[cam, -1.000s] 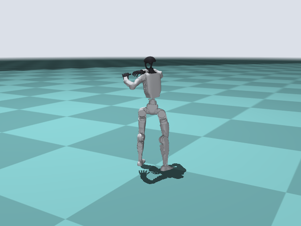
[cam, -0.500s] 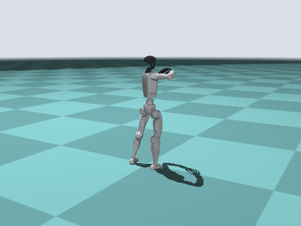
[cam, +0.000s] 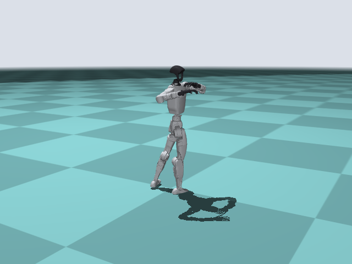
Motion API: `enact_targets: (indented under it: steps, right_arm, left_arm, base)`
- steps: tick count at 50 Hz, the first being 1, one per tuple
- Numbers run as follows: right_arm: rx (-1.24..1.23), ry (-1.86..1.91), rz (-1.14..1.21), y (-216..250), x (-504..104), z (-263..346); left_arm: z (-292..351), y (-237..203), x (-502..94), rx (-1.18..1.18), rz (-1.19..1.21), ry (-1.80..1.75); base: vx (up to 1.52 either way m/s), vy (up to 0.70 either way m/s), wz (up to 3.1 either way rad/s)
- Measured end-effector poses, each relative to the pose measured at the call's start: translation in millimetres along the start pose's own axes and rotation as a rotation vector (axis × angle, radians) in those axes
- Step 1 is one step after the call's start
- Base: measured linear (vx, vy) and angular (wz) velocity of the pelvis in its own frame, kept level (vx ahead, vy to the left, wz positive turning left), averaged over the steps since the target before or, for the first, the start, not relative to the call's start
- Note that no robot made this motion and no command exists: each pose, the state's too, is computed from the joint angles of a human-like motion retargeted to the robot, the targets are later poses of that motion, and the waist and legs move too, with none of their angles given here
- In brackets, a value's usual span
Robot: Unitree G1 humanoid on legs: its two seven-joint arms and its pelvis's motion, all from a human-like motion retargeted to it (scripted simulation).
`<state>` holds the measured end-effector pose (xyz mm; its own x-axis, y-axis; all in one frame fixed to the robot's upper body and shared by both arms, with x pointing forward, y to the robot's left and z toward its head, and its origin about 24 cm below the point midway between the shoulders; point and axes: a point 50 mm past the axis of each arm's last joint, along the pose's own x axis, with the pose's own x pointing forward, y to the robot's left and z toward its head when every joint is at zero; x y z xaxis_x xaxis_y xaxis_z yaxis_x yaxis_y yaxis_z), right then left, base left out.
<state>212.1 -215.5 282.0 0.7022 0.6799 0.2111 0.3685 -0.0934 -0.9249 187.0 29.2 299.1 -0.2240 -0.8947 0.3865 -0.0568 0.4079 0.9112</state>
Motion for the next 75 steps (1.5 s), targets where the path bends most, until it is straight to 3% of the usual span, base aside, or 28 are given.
enact_targets:
  steps: [18,28,40,44,48,55,75]
  right_arm:
    - [0.05,-0.215,-0.078,-30.1,14.9,43.8]
    - [0.039,-0.287,-0.039,-32.3,29.6,49.2]
    - [0.027,-0.042,-0.053,-32.7,20.4,-0.5]
    - [0.056,0.126,-0.102,-29.5,-13.5,-17.7]
    - [0.034,0.26,-0.131,-36.4,-51.2,-18.5]
    - [-0.008,0.268,-0.155,-48.1,-60.2,-8.9]
    - [0.253,-0.072,-0.102,-37.5,-16.9,31.6]
  left_arm:
    - [-5.4,21.4,-22.6,0.067,-0.108,0.12]
    - [-9.6,26.8,-3.4,0.082,-0.154,0.073]
    - [-25.7,23.8,18.0,0.087,-0.146,0.057]
    - [-24.8,12.3,35.2,0.06,-0.143,-0.003]
    - [-11.5,-1.1,60.4,0.004,-0.138,-0.117]
    - [9.0,-7.5,74.9,-0.027,-0.17,-0.237]
    - [-2.6,17.5,-22.4,-0.084,-0.164,0.134]
  base:
    - [0.0,0.01,0.7]
    - [0.01,-0.06,0.01]
    - [0.02,-0.05,-0.64]
    - [0.0,0.0,-0.57]
    - [0.0,0.0,-0.46]
    - [0.0,0.0,0.11]
    - [0.02,0.15,1.43]
